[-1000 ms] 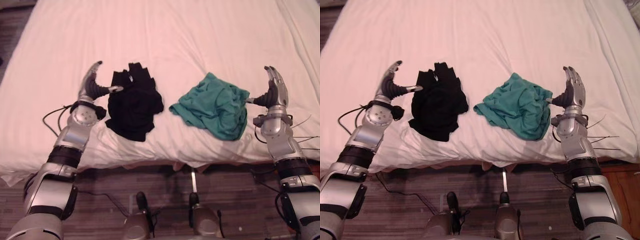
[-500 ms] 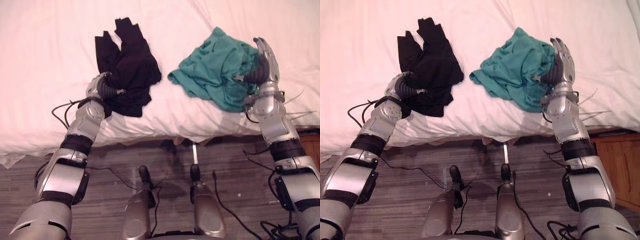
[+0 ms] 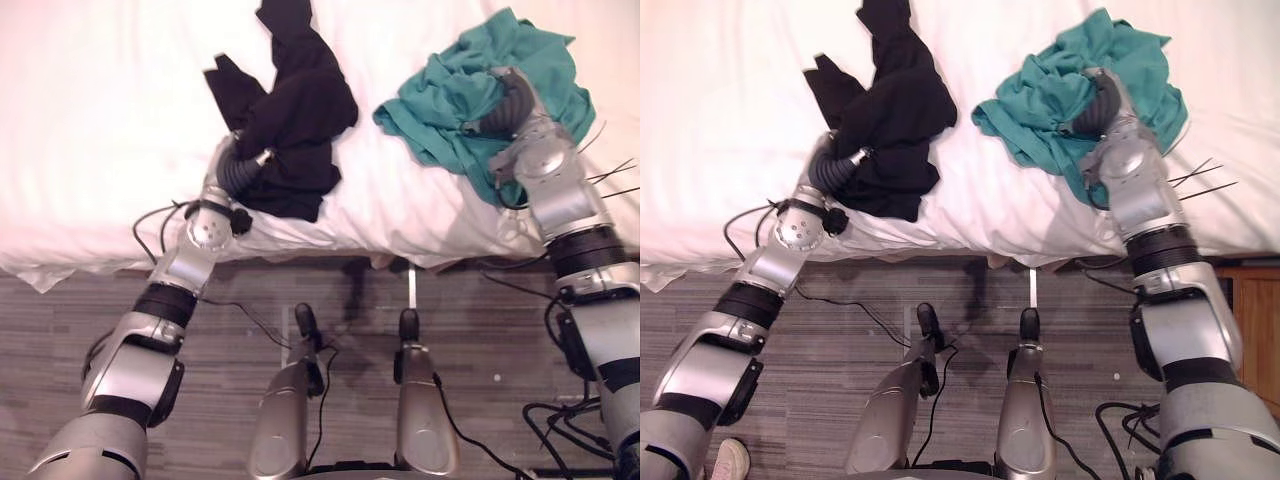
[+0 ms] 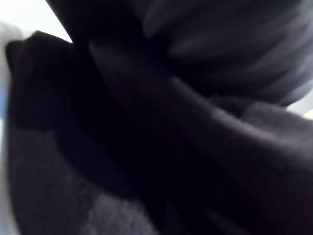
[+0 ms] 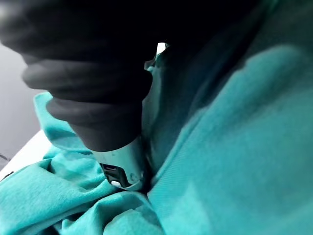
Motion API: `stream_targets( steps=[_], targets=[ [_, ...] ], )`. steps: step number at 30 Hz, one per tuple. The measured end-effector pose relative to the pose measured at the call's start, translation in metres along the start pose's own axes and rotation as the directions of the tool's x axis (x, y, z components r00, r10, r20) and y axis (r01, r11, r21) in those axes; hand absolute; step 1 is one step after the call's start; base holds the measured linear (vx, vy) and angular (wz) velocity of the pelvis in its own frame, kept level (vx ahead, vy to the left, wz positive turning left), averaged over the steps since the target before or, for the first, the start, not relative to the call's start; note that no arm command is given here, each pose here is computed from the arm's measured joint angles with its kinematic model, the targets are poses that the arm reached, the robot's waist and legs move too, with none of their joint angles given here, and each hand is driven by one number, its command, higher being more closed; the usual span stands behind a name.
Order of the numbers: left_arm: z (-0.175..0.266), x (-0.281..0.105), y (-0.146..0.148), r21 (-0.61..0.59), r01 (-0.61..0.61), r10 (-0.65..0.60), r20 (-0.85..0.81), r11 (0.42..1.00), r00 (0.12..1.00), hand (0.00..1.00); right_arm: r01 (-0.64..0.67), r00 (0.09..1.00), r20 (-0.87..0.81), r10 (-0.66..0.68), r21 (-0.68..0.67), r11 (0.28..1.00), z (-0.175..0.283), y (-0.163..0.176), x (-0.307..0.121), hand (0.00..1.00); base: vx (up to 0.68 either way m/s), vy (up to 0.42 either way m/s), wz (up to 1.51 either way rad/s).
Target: Tidy the bed and pick cloth on bed and put in laundry
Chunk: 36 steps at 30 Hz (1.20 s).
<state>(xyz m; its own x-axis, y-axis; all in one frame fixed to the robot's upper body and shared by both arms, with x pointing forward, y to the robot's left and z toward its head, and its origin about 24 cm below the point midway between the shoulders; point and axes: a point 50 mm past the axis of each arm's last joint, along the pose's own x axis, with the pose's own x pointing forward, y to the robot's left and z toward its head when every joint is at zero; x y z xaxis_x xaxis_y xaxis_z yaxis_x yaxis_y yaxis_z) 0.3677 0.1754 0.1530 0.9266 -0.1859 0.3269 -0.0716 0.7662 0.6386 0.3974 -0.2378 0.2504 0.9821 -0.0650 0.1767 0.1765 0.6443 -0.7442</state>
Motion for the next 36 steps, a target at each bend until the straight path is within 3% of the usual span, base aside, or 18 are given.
stream_targets(
  steps=[5, 7, 8, 9, 14, 17, 21, 26, 30, 36],
  targets=[
    [-0.019, -0.040, -0.033, -0.329, 0.049, -0.072, -0.060, 0.943, 0.996, 1.00, -0.088, 0.994, -0.030, 0.101, 0.288, 0.954, -0.051, 0.024, -0.017, 1.00, 0.07, -0.065, 0.14],
    [-0.039, -0.079, -0.054, -0.562, -0.022, -0.086, -0.166, 0.827, 0.982, 1.00, -0.131, 0.991, 0.038, 0.131, 0.525, 0.841, -0.072, 0.058, -0.044, 1.00, 0.07, -0.077, -0.01],
    [-0.044, -0.088, -0.060, -0.602, -0.052, -0.086, -0.199, 0.797, 0.976, 1.00, -0.143, 0.989, 0.047, 0.142, 0.556, 0.819, -0.077, 0.068, -0.052, 1.00, 0.08, -0.098, -0.10],
    [-0.053, -0.112, -0.075, -0.683, -0.142, -0.086, -0.289, 0.716, 0.954, 1.00, -0.181, 0.982, 0.069, 0.176, 0.620, 0.764, -0.086, 0.098, -0.075, 1.00, 0.07, -0.081, -0.08],
    [-0.069, -0.177, -0.114, -0.747, -0.403, -0.116, -0.534, 0.528, 0.838, 1.00, -0.284, 0.937, 0.075, 0.342, 0.735, 0.615, -0.106, 0.188, -0.163, 1.00, 0.05, -0.069, 0.37],
    [-0.073, -0.198, -0.124, -0.744, -0.473, -0.141, -0.594, 0.472, 0.792, 1.00, -0.346, 0.874, 0.044, 0.484, 0.756, 0.555, -0.107, 0.230, -0.207, 1.00, -0.03, -0.039, 1.66],
    [-0.075, -0.222, -0.146, -0.714, -0.535, -0.198, -0.665, 0.453, 0.720, 1.00, -0.444, 0.794, 0.044, 0.606, 0.722, 0.530, -0.098, 0.260, -0.236, 1.00, 0.15, 0.016, 2.97],
    [-0.094, -0.254, -0.140, -0.594, -0.621, -0.178, -0.780, 0.511, 0.600, 1.00, -0.425, 0.825, 0.042, 0.563, 0.703, 0.570, -0.089, 0.261, -0.220, 1.00, 0.04, 0.023, 2.15],
    [-0.104, -0.282, -0.137, -0.551, -0.584, -0.228, -0.814, 0.596, 0.535, 1.00, -0.284, 0.846, -0.100, 0.523, 0.747, 0.601, -0.107, 0.261, -0.239, 1.00, 0.06, 0.011, 1.79],
    [-0.103, -0.279, -0.142, -0.616, -0.501, -0.300, -0.763, 0.608, 0.573, 1.00, -0.057, 0.838, -0.288, 0.463, 0.799, 0.599, -0.128, 0.260, -0.272, 1.00, 0.12, -0.090, 1.80]
  ],
)
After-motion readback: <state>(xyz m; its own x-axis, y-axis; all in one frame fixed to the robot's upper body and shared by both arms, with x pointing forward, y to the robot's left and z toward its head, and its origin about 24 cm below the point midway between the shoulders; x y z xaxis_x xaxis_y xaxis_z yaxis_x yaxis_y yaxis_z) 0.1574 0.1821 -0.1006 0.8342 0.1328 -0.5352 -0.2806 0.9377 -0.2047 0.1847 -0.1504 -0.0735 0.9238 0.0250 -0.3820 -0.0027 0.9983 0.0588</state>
